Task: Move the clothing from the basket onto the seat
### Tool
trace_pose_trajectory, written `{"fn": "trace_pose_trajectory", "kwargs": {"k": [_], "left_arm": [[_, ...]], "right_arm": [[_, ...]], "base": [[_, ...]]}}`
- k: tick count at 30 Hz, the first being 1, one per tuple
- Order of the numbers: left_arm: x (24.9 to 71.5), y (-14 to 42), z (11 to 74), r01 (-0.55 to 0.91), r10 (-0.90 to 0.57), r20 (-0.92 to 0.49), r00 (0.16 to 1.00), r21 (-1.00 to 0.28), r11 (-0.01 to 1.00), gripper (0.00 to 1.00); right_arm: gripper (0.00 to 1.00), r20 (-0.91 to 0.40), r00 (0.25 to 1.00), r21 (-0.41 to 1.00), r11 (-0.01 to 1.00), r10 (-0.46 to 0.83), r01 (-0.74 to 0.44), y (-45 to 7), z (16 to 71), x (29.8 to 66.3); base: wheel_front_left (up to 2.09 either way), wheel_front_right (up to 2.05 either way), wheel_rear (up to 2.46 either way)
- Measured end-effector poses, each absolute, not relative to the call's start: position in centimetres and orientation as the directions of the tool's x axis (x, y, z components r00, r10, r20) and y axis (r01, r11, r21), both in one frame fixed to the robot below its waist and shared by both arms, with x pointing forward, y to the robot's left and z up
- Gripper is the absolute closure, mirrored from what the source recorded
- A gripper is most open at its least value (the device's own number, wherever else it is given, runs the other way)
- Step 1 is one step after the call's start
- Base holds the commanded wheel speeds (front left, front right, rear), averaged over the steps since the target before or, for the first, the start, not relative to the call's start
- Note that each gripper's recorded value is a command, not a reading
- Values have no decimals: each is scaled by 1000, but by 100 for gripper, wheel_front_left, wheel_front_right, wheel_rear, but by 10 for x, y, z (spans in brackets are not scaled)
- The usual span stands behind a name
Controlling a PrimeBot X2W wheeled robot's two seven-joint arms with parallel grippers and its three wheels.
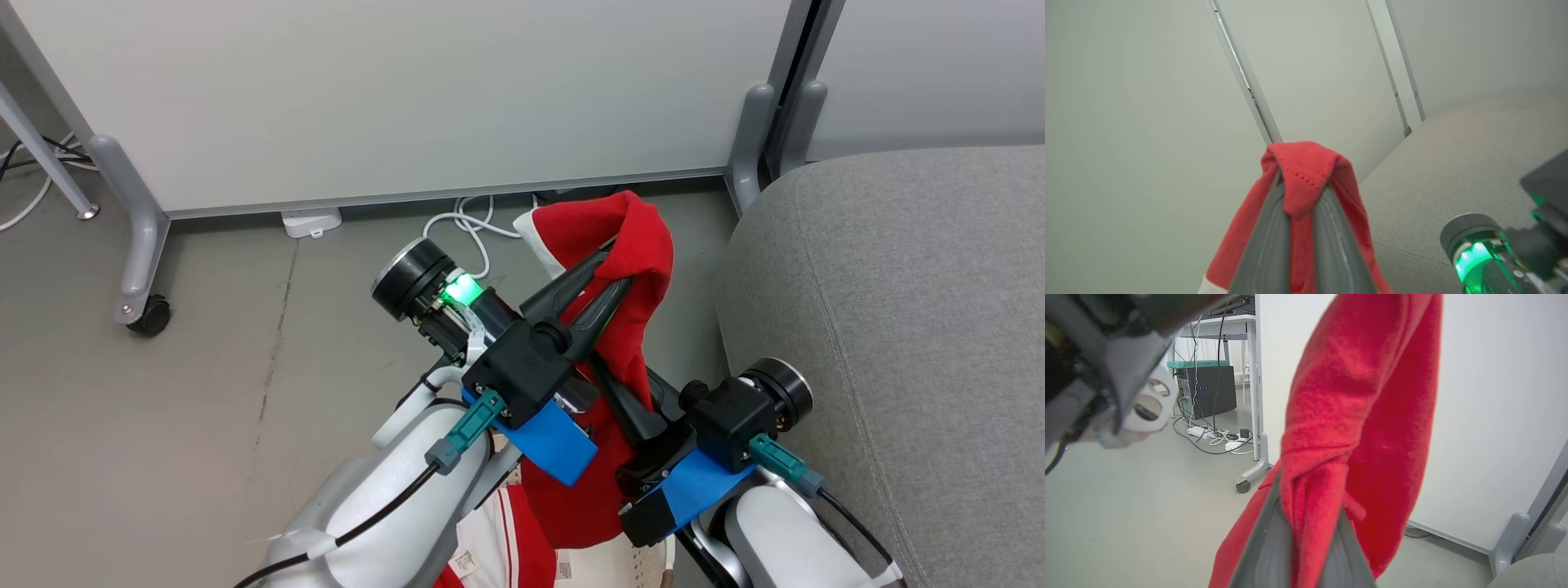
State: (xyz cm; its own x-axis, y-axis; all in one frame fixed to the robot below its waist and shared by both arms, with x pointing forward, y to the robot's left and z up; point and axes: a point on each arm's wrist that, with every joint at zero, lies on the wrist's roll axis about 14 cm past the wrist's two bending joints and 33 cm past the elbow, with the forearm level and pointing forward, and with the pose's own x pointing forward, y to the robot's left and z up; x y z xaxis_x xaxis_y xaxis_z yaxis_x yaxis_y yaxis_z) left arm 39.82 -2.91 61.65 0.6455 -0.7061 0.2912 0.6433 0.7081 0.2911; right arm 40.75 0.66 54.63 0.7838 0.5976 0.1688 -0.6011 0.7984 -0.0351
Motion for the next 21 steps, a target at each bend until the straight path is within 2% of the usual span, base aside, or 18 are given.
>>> {"fn": "trace_pose_trajectory", "kwargs": {"k": [10, 11, 12, 21], "left_arm": [[402, -26, 613, 639, -701, 282, 655, 286, 714, 100], [403, -25, 613, 636, -697, 284, 659, 283, 717, 54], [404, -25, 612, 635, -695, 283, 661, 282, 719, 0], [406, -26, 609, 637, -695, 277, 663, 279, 719, 0]], "right_arm": [[100, 173, 783, -29, 798, 598, -602, 7, 547, 408], [100, 173, 783, -28, 798, 597, -602, 7, 547, 408], [100, 173, 783, -28, 798, 597, -602, 7, 546, 408], [100, 174, 789, -22, 803, 590, -596, 5, 546, 410]], "base": [[0, 0, 0], [0, 0, 0], [0, 0, 0], [0, 0, 0]]}}
